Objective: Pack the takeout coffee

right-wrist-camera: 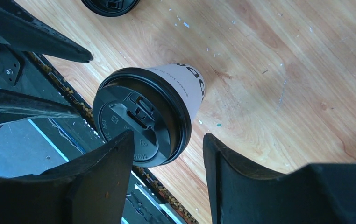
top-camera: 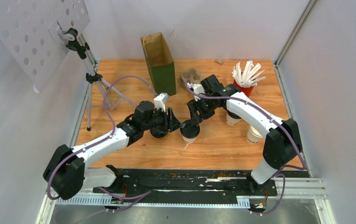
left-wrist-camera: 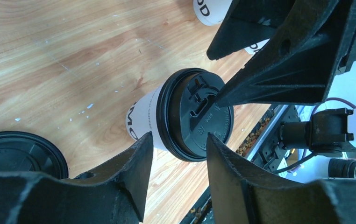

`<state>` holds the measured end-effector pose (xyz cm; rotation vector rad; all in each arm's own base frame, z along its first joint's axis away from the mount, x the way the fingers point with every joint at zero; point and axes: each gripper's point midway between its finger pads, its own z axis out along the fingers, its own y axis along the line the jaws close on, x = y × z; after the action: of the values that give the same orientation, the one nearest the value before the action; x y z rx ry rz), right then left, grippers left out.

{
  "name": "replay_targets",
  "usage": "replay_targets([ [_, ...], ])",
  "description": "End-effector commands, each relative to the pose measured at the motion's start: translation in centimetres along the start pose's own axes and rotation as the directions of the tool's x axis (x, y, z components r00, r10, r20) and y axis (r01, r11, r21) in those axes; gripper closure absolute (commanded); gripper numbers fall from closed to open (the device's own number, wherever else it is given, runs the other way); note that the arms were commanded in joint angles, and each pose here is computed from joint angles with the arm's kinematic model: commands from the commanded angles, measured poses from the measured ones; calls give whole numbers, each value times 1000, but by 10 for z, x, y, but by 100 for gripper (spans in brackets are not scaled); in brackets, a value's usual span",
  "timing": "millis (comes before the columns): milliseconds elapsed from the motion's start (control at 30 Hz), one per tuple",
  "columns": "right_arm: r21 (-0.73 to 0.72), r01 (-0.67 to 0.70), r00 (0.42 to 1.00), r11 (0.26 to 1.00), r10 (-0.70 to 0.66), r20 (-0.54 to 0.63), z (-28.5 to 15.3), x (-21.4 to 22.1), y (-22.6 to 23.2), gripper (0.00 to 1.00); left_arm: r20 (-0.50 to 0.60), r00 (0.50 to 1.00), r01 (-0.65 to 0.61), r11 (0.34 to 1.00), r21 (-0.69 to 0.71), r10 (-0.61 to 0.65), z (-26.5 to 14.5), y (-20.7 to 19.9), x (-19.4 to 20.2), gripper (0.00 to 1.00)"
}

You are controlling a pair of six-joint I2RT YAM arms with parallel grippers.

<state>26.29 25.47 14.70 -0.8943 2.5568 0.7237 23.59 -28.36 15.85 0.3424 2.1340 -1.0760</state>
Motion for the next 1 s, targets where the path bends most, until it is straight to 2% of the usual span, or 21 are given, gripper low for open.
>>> replay_targets([
  [0,-25,31,999,999,-31,25,11,-5,-4,45,6,1000,-12,998,55,12,12,-4,-3,50],
  [200,-13,13,1000,1000,-13,-1,23,10,-14,48,-51,999,-10,999,39,12,20,9,17,61],
  [600,-37,-12,1000,999,12,2,29,24,-12,51,-97,995,21,999,23,-19,14,18,40,67],
  [733,-53,10,1000,999,-9,16,28,22,-9,52,-101,993,59,996,65,-53,14,8,41,67],
  [967,-67,75,996,995,-72,49,18,-1,-10,39,-75,988,143,987,70,-137,4,-11,39,68],
])
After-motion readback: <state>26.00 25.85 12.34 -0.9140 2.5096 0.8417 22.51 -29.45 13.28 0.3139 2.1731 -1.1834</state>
